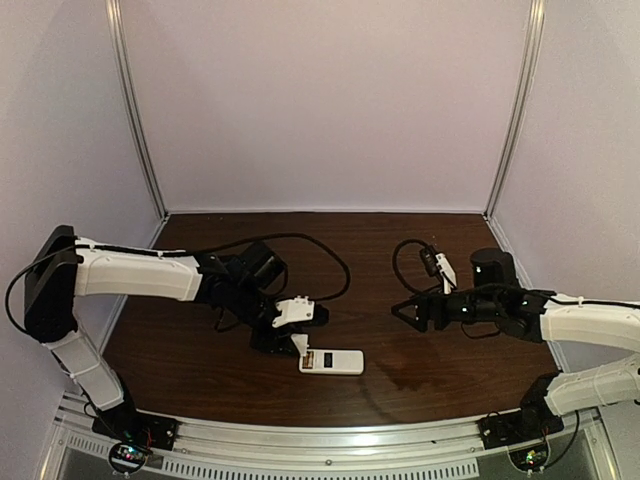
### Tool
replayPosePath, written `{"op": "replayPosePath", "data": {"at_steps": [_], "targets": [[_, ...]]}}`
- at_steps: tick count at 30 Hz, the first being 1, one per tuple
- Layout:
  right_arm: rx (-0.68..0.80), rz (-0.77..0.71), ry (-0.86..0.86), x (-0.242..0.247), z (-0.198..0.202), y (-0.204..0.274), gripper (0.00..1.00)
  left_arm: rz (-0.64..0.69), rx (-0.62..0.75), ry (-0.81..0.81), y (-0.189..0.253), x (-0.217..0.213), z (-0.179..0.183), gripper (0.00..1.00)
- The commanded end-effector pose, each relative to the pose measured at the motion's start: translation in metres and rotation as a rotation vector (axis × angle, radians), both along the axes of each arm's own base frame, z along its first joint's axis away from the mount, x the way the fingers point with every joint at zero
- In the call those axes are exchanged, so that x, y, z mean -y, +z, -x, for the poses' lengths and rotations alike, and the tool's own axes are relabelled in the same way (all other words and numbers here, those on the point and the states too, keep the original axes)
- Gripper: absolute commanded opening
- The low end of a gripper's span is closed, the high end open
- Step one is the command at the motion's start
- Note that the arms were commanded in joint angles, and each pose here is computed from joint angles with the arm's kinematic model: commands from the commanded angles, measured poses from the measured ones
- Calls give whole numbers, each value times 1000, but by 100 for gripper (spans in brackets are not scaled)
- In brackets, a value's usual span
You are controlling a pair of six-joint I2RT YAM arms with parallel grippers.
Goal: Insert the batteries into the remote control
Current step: Load the battery cover onto the remote control without the battery cover.
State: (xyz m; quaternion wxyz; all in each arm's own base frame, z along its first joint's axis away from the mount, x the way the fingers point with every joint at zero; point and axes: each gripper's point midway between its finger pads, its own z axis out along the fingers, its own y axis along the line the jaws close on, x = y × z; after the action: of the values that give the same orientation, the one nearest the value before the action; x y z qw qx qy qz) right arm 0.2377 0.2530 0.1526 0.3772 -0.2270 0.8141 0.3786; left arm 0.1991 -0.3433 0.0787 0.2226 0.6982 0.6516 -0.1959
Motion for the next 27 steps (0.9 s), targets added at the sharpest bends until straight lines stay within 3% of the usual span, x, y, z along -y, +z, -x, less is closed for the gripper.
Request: {"op": "replayPosePath", "data": {"at_steps": [1, 27], "targets": [[-10, -11, 15, -2, 4, -6, 85, -54, -7, -33, -13, -1, 6, 39], [-44, -43, -33, 2, 3, -25, 85, -109, -51, -12, -39, 16, 3, 40]]}}
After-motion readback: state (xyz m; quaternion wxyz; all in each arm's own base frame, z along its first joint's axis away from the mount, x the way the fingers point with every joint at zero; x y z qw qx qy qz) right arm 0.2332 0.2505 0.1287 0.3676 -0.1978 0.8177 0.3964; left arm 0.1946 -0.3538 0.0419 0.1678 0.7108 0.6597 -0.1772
